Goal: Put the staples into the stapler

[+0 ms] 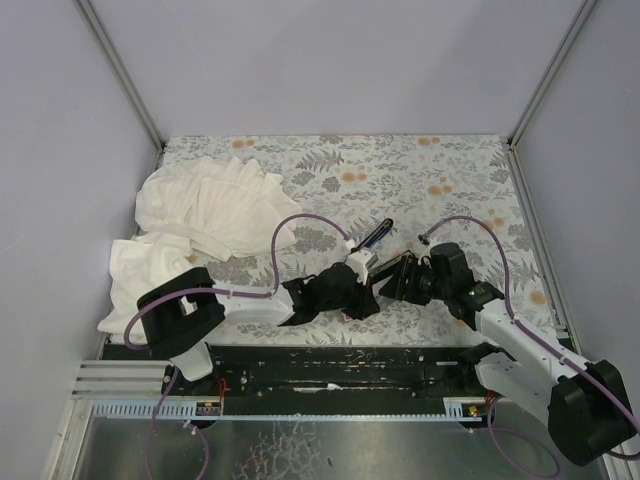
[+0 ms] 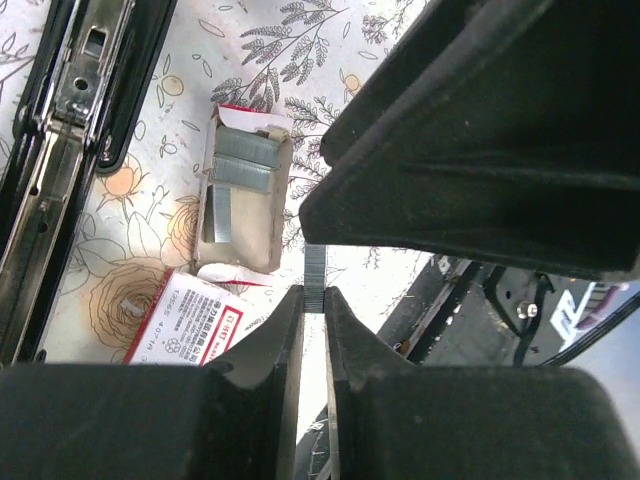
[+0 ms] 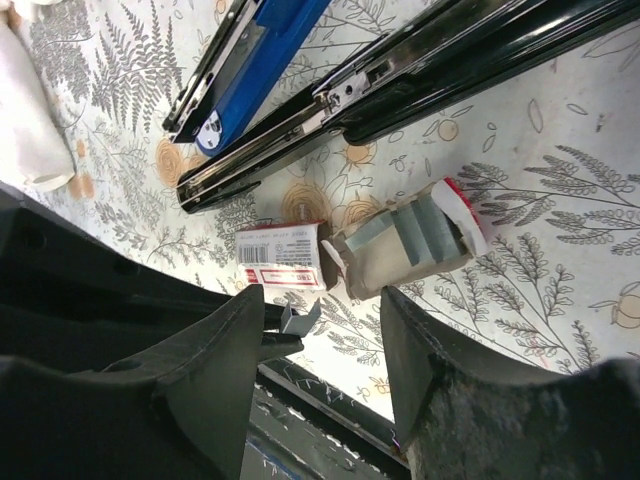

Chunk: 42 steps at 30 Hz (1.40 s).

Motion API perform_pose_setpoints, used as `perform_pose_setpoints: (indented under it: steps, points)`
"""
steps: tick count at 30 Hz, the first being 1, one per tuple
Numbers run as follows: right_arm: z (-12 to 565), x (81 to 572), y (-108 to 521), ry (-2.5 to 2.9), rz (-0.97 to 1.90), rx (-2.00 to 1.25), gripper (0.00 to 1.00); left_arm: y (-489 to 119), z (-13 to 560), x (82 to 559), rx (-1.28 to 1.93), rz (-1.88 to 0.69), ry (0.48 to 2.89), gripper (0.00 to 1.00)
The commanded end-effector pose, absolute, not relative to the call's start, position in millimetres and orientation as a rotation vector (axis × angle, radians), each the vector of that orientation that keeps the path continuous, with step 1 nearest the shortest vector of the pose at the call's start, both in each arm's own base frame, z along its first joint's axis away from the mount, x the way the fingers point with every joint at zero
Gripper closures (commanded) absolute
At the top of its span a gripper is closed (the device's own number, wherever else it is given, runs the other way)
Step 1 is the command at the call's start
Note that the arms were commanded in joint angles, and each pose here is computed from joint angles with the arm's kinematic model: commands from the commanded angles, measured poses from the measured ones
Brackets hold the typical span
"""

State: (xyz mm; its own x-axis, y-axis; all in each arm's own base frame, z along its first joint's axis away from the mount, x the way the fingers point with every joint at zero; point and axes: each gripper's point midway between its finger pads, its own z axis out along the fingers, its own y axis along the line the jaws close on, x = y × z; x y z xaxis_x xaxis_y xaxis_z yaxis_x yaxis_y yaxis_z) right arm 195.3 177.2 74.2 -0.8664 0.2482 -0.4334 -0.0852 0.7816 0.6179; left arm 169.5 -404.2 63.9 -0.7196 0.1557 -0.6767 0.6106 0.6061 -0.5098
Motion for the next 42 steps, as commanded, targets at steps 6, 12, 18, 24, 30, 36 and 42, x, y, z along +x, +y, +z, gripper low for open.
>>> perform_pose_setpoints:
  steps: [6, 12, 18, 24, 30, 36, 42]
  points:
    - [92.5, 195.2, 198.3, 2.383, 1.074, 0.058, 0.48, -418.9, 102.9, 169.6, 0.468, -1.227, 2.177, 0.98]
    - [93.2, 194.2, 200.1, 2.376, 1.094, 0.055, 0.60, -419.0, 105.5, 170.1, 0.464, -1.234, 2.171, 0.99]
    - [90.5, 191.6, 200.7, 2.382, 1.107, 0.058, 0.67, -418.4, 106.7, 169.6, 0.451, -1.241, 2.171, 0.98]
    - [87.9, 190.2, 198.6, 2.389, 1.094, 0.066, 0.60, -418.4, 108.4, 170.7, 0.424, -1.247, 2.173, 0.99]
    - [84.7, 189.7, 195.8, 2.396, 1.075, 0.089, 0.54, -417.8, 107.5, 170.9, 0.414, -1.245, 2.179, 1.00]
    - [85.4, 189.3, 196.0, 2.396, 1.080, 0.089, 0.62, -417.8, 108.1, 172.0, 0.403, -1.243, 2.180, 1.00]
    - [89.2, 189.8, 197.0, 2.381, 1.092, 0.092, 0.73, -419.0, 105.5, 172.2, 0.402, -1.239, 2.188, 1.00]
